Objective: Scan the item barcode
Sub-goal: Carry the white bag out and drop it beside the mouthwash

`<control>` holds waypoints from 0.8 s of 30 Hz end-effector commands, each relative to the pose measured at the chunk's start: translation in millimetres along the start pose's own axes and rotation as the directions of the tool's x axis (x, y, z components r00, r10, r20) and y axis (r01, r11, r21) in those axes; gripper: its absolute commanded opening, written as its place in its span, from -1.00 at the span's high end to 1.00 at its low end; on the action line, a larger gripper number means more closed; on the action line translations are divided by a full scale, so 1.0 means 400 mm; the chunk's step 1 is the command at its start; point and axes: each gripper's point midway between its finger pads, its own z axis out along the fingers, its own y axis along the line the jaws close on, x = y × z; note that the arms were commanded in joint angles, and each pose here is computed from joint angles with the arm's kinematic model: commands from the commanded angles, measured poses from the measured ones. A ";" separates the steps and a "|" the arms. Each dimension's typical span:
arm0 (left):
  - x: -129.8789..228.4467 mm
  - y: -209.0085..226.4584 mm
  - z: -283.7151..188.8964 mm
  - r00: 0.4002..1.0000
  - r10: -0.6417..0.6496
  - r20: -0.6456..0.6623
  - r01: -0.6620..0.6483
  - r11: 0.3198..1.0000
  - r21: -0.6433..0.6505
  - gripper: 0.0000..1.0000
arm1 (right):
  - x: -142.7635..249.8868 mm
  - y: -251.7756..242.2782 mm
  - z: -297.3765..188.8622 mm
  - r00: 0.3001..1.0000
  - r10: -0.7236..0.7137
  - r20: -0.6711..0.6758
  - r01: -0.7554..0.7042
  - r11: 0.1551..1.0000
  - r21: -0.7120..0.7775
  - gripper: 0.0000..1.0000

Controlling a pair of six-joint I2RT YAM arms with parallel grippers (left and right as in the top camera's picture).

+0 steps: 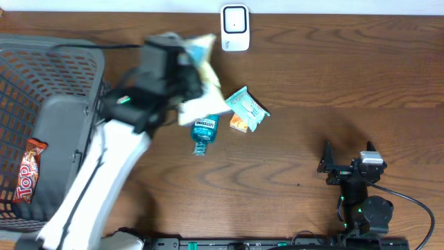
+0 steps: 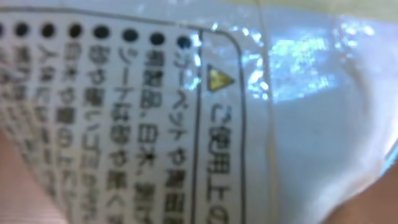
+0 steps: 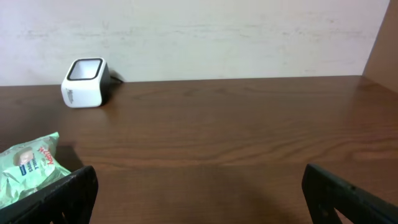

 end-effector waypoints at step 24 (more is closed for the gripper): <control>0.447 -0.027 0.418 0.896 0.037 -0.442 -0.142 0.968 -0.207 0.85 | 0.002 0.003 0.000 1.000 0.009 -0.001 -0.009 1.000 -0.006 -0.98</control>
